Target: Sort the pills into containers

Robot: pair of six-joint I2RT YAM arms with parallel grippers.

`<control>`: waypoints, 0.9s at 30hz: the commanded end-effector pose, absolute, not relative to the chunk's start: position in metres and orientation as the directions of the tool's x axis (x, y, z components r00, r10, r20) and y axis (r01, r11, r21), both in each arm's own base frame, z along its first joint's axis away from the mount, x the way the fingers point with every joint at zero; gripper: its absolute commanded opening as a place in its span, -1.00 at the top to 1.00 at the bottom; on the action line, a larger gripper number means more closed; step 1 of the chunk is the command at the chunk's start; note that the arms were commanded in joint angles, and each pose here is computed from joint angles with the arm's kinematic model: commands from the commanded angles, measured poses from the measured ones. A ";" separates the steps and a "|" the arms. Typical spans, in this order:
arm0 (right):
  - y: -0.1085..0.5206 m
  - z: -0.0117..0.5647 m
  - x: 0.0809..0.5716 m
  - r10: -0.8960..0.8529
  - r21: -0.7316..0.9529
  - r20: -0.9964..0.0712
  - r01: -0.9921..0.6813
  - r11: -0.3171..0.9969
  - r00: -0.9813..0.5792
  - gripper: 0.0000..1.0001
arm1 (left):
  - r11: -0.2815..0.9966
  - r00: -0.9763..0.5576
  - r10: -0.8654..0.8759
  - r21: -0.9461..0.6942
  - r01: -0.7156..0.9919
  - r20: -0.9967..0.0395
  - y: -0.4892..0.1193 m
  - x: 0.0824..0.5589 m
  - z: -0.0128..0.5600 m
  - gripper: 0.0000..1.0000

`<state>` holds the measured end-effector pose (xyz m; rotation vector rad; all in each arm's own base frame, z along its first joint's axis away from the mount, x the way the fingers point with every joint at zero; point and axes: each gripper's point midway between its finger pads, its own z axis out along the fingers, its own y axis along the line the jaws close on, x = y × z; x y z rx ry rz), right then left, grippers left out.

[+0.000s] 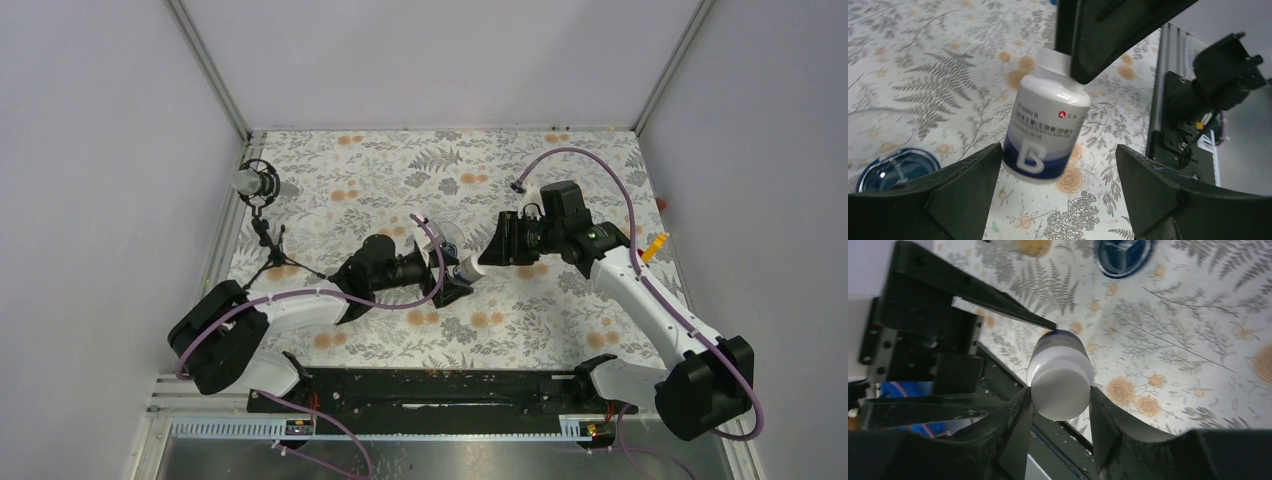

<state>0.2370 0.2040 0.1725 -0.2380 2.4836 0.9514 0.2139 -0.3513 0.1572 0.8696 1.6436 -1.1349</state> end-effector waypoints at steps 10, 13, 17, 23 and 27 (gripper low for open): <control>0.229 0.216 0.211 -0.057 0.670 -0.580 -0.516 0.533 -0.813 0.57 | 0.110 -0.241 0.071 -0.233 0.966 -0.968 -0.378 0.199 0.186 -0.26; 0.228 0.217 0.212 -0.052 0.666 -0.588 -0.519 0.535 -0.807 0.57 | 0.131 -0.247 0.093 -0.234 0.964 -0.965 -0.378 0.203 0.181 -0.15; 0.228 0.220 0.214 -0.052 0.655 -0.604 -0.532 0.536 -0.795 0.49 | 0.154 -0.239 0.116 -0.221 0.963 -0.964 -0.374 0.205 0.176 0.09; 0.225 0.224 0.240 0.090 0.636 -0.655 -0.483 0.602 -0.751 -0.41 | 0.224 -0.274 0.089 -0.249 0.942 -0.958 -0.377 0.218 0.182 1.00; 0.226 0.217 0.259 0.209 0.649 -0.607 -0.326 0.688 -0.767 -0.52 | 0.282 -0.309 0.005 -0.295 0.913 -0.951 -0.377 0.229 0.195 1.00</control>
